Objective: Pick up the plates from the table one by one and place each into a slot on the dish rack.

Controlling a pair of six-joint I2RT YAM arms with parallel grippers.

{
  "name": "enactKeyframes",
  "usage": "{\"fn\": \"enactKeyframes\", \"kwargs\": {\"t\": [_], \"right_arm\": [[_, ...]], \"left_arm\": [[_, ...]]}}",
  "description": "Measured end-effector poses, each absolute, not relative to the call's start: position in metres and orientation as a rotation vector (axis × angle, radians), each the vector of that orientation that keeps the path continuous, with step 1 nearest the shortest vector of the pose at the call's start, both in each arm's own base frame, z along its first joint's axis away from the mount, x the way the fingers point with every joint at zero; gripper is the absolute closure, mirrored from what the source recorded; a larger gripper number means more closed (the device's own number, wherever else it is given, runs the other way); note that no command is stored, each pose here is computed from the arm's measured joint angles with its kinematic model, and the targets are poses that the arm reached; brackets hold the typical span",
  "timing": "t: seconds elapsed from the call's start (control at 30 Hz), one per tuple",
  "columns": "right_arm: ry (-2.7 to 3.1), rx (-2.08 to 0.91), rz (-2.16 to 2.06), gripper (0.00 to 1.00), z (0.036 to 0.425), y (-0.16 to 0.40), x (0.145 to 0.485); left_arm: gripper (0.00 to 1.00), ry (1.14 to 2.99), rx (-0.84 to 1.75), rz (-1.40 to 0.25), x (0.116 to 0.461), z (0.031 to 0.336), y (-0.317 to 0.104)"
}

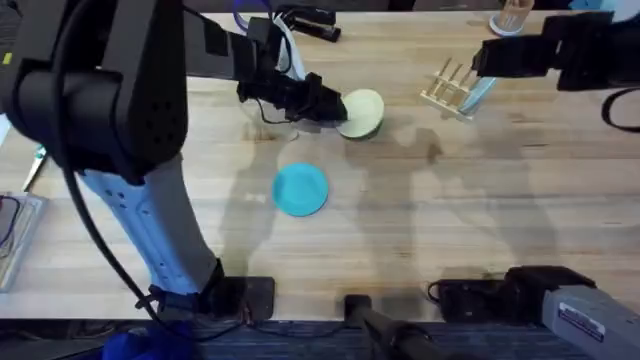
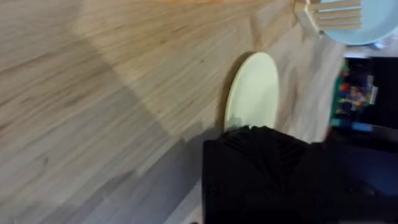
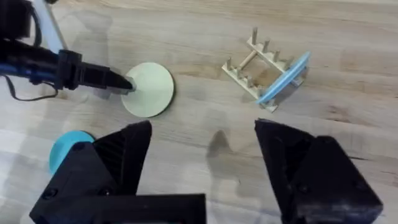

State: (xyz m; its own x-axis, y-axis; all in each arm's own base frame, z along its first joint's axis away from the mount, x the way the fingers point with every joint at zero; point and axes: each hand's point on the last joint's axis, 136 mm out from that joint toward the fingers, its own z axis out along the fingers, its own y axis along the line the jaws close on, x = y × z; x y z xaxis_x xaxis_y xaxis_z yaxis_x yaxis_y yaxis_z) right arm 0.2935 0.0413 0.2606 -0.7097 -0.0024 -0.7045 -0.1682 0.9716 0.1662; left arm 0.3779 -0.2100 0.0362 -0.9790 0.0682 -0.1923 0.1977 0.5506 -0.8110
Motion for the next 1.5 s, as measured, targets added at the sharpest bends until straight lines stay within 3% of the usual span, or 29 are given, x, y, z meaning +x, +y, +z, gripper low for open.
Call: {"fn": "enactKeyframes", "kwargs": {"t": [0.47, 0.83, 1.5], "right_arm": [[2.347, -0.112, 0.283, 0.005, 0.261, 0.041, 0.294], [2.389, 0.224, 0.434, 0.005, 0.255, 0.046, 0.298], [2.722, 0.192, 0.608, 0.005, 0.126, 0.143, 0.357]], "left_arm": [[0.961, 2.635, 0.230, -1.458, 0.378, 0.035, -0.213], [0.961, 2.635, 0.230, -1.458, 0.378, 0.035, -0.213], [0.961, 2.636, 0.230, -1.458, 0.377, 0.035, -0.213]]}}
